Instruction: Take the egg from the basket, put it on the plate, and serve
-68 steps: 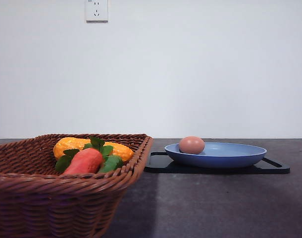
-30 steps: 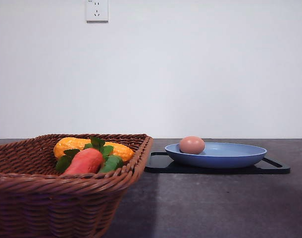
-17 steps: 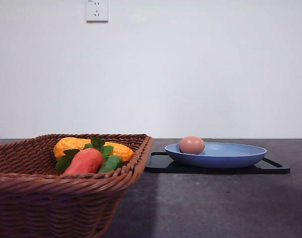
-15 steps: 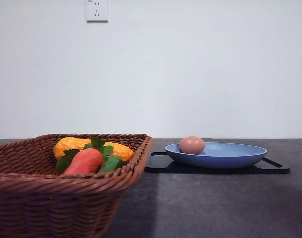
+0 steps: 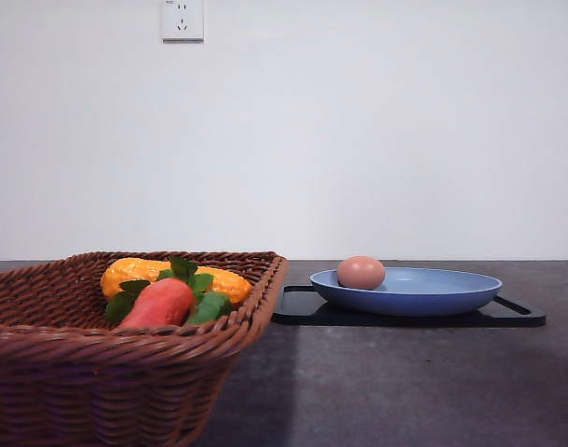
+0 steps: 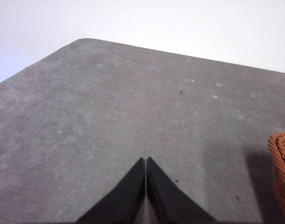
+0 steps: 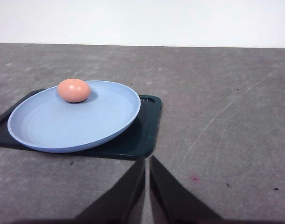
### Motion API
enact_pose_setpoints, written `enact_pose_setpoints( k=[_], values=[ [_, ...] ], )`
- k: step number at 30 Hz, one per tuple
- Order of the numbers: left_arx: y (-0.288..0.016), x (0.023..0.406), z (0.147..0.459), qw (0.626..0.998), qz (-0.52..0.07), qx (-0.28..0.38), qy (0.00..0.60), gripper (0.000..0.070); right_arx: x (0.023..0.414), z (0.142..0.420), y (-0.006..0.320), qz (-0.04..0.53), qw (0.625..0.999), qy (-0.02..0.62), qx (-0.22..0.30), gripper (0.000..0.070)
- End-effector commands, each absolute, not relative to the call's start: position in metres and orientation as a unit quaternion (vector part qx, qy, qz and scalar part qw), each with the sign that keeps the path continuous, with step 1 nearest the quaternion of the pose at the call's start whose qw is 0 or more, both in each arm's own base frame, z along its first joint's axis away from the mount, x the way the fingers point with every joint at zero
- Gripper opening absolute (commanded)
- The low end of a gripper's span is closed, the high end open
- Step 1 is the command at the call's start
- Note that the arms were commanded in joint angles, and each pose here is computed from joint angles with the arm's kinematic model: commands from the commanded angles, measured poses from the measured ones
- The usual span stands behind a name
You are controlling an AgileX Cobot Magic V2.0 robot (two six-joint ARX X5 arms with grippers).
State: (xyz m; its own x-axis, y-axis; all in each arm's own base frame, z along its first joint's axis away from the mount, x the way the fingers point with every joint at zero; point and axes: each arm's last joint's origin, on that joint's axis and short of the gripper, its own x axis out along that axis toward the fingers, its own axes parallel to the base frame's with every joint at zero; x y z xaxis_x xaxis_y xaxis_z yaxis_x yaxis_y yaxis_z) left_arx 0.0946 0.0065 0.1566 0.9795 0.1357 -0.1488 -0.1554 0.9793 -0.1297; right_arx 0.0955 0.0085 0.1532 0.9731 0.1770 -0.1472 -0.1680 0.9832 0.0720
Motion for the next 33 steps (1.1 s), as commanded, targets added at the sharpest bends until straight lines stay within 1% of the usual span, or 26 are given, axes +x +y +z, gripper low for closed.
enact_pose_setpoints(
  k=[1,33],
  values=[
    [0.0065,0.0958,0.1469,0.991,0.072,-0.072,0.085,0.0,0.0958,0.1521,0.0085,0.086,0.993,0.075,0.035,0.0],
    [0.0065,0.0958,0.1469,0.991,0.073,-0.072,0.085,0.0,0.0958,0.1521,0.0085,0.086,0.993,0.075,0.035,0.0]
  ],
)
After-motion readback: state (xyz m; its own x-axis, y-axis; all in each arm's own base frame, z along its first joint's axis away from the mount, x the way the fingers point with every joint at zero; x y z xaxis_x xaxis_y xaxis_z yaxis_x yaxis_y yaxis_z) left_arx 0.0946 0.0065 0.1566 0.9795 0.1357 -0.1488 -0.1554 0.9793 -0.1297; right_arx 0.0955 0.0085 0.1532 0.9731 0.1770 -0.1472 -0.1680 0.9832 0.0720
